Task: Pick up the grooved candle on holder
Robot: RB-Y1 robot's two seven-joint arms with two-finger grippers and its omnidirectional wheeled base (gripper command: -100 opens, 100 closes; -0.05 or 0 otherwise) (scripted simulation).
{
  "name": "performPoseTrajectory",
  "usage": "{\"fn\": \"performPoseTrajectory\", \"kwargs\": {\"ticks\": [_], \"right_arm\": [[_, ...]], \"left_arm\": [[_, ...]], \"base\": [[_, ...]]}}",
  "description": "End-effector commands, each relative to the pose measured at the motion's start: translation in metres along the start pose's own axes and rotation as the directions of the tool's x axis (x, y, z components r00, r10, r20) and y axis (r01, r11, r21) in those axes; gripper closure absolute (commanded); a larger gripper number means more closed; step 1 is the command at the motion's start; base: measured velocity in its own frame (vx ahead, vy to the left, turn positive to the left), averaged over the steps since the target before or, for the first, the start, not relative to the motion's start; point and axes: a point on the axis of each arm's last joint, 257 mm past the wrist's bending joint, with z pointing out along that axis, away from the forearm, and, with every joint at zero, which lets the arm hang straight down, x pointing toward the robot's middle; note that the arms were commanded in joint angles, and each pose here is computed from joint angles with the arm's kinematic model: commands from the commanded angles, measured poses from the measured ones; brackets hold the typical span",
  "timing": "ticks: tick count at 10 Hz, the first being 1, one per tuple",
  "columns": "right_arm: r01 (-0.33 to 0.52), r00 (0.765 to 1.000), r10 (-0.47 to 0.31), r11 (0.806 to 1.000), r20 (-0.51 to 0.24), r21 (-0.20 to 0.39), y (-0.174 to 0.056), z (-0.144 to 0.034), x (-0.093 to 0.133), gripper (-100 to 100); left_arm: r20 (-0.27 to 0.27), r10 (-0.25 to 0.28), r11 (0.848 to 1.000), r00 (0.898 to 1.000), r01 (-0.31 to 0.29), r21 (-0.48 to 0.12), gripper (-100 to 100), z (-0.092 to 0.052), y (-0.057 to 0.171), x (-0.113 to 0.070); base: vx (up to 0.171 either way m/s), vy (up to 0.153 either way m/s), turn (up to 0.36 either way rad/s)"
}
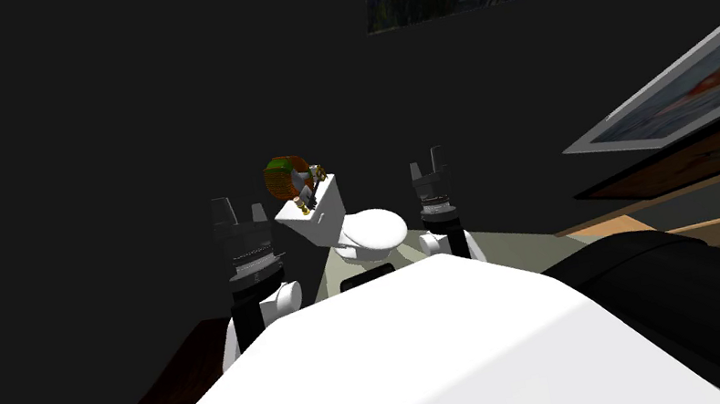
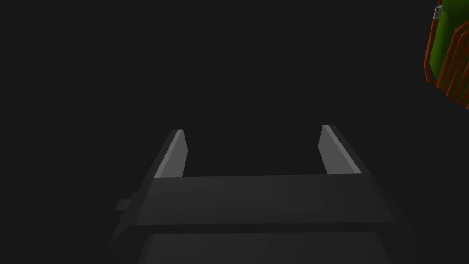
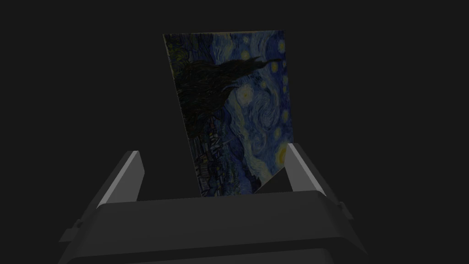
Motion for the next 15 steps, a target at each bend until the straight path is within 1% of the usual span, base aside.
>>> {"fn": "performPoseTrajectory", "kwargs": {"ticks": [1, 4, 6, 7, 8, 9, 13, 14, 15], "right_arm": [[0.0, 1.0, 0.0, 1.0, 0.0, 0.0, 0.0, 0.0, 0.0, 0], [0.0, 1.0, 0.0, 1.0, 0.0, 0.0, 0.0, 0.0, 0.0, 0], [0.0, 1.0, 0.0, 1.0, 0.0, 0.0, 0.0, 0.0, 0.0, 0], [0.0, 1.0, 0.0, 1.0, 0.0, 0.0, 0.0, 0.0, 0.0, 0], [0.0, 1.0, 0.0, 1.0, 0.0, 0.0, 0.0, 0.0, 0.0, 0], [0.0, 1.0, 0.0, 1.0, 0.0, 0.0, 0.0, 0.0, 0.0, 0], [0.0, 1.0, 0.0, 1.0, 0.0, 0.0, 0.0, 0.0, 0.0, 0], [0.0, 1.0, 0.0, 1.0, 0.0, 0.0, 0.0, 0.0, 0.0, 0], [0.0, 1.0, 0.0, 1.0, 0.0, 0.0, 0.0, 0.0, 0.0, 0]], "left_arm": [[-0.026, -0.001, 1.0, 1.0, 0.001, -0.029, -100, 0.002, 0.007, 0.004], [-0.059, -0.015, 0.996, 0.998, 0.01, -0.086, -100, 0.006, 0.019, 0.011], [-0.069, -0.023, 0.992, 0.997, 0.014, -0.125, -100, 0.008, 0.028, 0.013], [-0.069, -0.023, 0.991, 0.997, 0.013, -0.131, -100, 0.007, 0.029, 0.013], [-0.079, -0.031, 0.987, 0.996, 0.018, -0.158, -100, 0.009, 0.035, 0.016], [-0.078, -0.031, 0.986, 0.996, 0.017, -0.165, -100, 0.009, 0.036, 0.016], [-0.096, -0.049, 0.97, 0.994, 0.024, -0.243, -100, 0.01, 0.053, 0.022], [-0.106, -0.059, 0.965, 0.993, 0.029, -0.262, -100, 0.012, 0.056, 0.025], [-0.104, -0.058, 0.958, 0.993, 0.026, -0.285, -100, 0.01, 0.062, 0.025]], "base": [[-0.005, 0.01, -0.03], [-0.014, 0.026, -0.031], [-0.01, 0.019, -0.02], [-0.005, 0.012, -0.014], [-0.005, 0.011, -0.026], [-0.008, 0.013, -0.019], [-0.009, 0.016, -0.028], [-0.011, 0.014, -0.044], [-0.007, 0.014, -0.021]]}}
